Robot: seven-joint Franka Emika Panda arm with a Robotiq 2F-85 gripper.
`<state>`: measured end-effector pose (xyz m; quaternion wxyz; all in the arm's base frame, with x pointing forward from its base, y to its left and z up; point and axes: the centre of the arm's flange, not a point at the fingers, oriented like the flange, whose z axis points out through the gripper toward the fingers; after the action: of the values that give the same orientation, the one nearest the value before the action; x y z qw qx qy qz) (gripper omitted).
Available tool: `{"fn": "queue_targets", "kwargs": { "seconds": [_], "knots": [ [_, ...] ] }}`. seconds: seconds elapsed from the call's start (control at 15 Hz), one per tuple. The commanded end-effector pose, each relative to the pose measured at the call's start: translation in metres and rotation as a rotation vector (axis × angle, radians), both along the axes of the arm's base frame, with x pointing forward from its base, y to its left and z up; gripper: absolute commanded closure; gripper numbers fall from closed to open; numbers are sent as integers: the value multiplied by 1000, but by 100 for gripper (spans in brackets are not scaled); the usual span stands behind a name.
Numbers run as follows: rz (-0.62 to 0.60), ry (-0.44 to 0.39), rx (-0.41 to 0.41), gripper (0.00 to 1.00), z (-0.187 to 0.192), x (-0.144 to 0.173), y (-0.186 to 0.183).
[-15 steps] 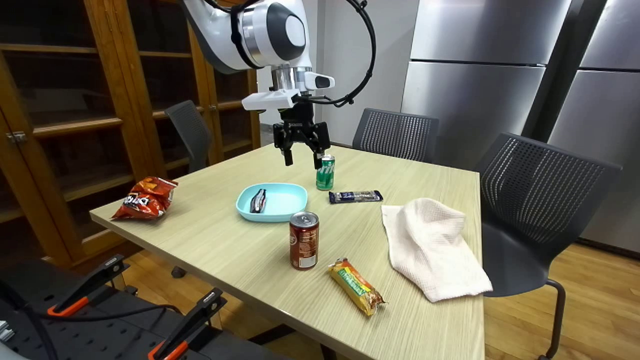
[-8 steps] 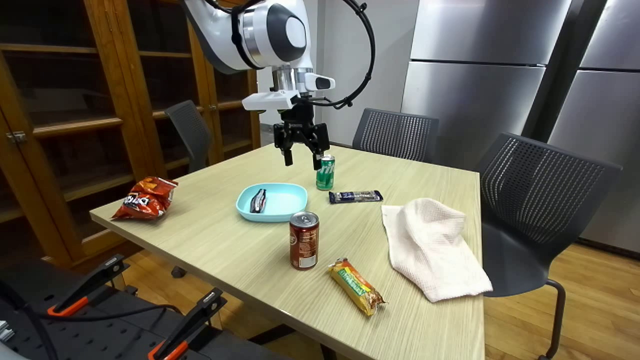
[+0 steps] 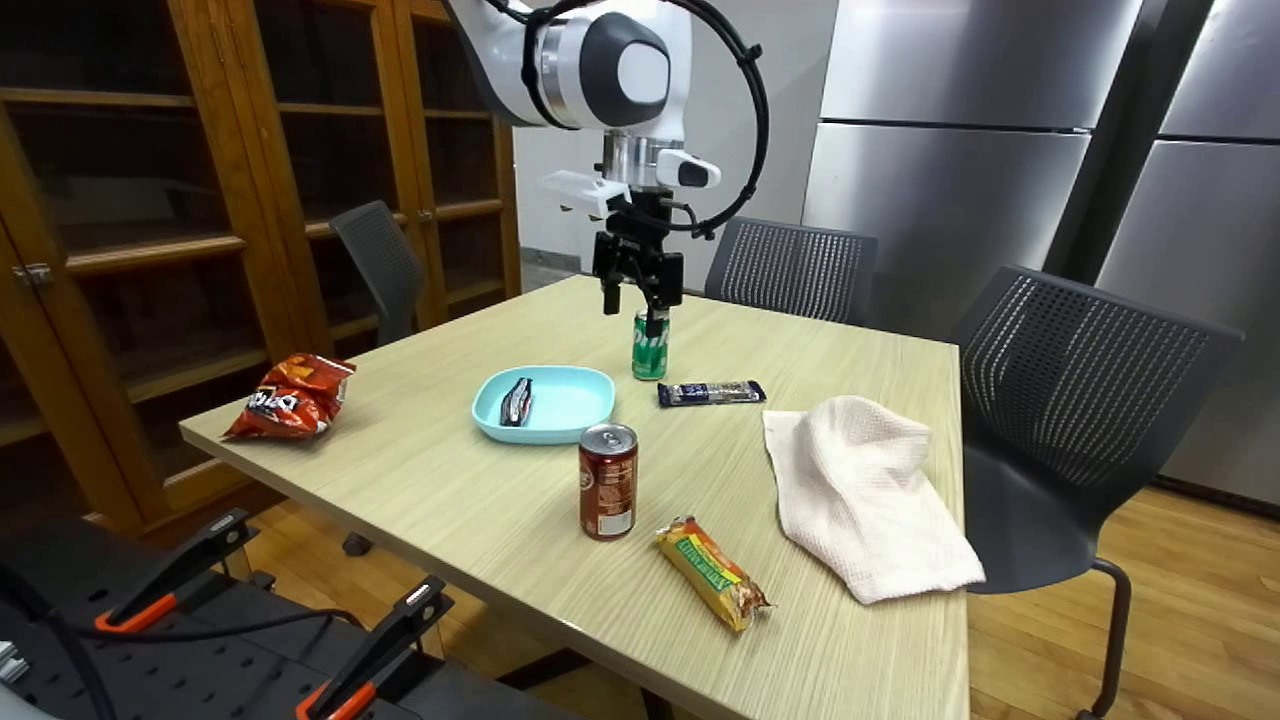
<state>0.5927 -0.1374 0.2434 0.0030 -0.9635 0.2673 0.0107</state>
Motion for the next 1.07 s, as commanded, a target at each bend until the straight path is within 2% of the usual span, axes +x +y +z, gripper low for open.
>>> {"fn": "queue_targets", "kwargs": {
  "seconds": [0.0, 0.27, 0.53, 1.0],
  "knots": [
    [-77, 4, 57, 0, 0, 35, -18],
    [-127, 10, 88, 0, -6, 63, -33],
    [-192, 13, 116, 0, -10, 76, -52],
    [-376, 0, 85, 0, -28, 101, -73]
  ]
}}
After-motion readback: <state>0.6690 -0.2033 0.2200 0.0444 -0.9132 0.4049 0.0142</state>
